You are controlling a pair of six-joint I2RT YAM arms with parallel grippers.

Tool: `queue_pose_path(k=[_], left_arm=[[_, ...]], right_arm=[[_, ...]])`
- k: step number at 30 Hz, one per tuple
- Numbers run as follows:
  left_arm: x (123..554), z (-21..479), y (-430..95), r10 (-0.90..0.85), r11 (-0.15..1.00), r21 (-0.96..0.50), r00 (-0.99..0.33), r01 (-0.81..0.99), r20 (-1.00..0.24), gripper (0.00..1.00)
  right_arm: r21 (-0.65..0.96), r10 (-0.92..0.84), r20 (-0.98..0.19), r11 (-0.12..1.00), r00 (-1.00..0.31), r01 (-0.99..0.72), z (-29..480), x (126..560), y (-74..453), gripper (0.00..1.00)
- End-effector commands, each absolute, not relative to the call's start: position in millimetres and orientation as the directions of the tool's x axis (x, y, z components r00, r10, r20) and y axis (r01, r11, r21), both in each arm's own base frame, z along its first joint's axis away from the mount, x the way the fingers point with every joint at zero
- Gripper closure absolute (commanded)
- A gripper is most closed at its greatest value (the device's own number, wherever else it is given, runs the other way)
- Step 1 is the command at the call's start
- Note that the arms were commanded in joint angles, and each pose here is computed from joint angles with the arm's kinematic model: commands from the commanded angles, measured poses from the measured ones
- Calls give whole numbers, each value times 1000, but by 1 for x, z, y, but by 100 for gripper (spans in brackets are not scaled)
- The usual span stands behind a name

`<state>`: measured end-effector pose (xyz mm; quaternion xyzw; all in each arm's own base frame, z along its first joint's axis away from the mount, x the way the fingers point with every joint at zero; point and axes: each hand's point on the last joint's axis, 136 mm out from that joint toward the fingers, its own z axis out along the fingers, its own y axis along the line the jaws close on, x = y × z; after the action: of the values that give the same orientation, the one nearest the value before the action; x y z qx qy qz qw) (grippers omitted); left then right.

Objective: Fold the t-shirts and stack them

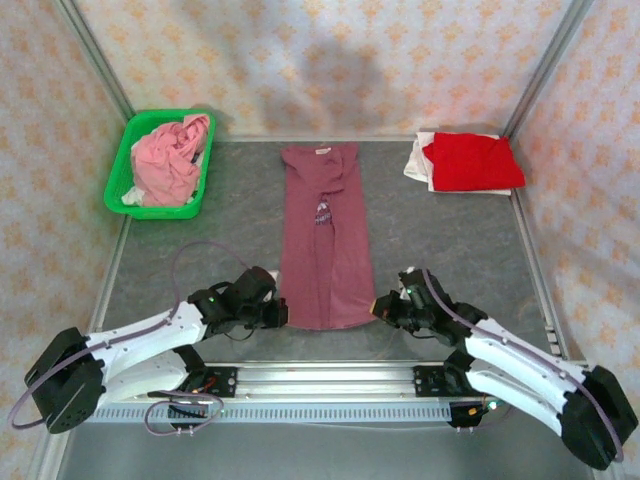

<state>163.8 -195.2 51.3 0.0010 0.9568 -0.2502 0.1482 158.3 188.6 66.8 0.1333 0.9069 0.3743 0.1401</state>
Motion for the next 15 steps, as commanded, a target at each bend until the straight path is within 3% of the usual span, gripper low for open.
queue_pose_path(k=[1,15], left_arm=[[172,57,-186,-91,908,-416,-948,46,-304,100],[277,119,-178,-173,912,-411,-902,5,-396,100]], right_arm=[[684,406,-177,706,-897,184,69,164,177,100],[577,372,-370,810,-851,103,126,279,192,100]])
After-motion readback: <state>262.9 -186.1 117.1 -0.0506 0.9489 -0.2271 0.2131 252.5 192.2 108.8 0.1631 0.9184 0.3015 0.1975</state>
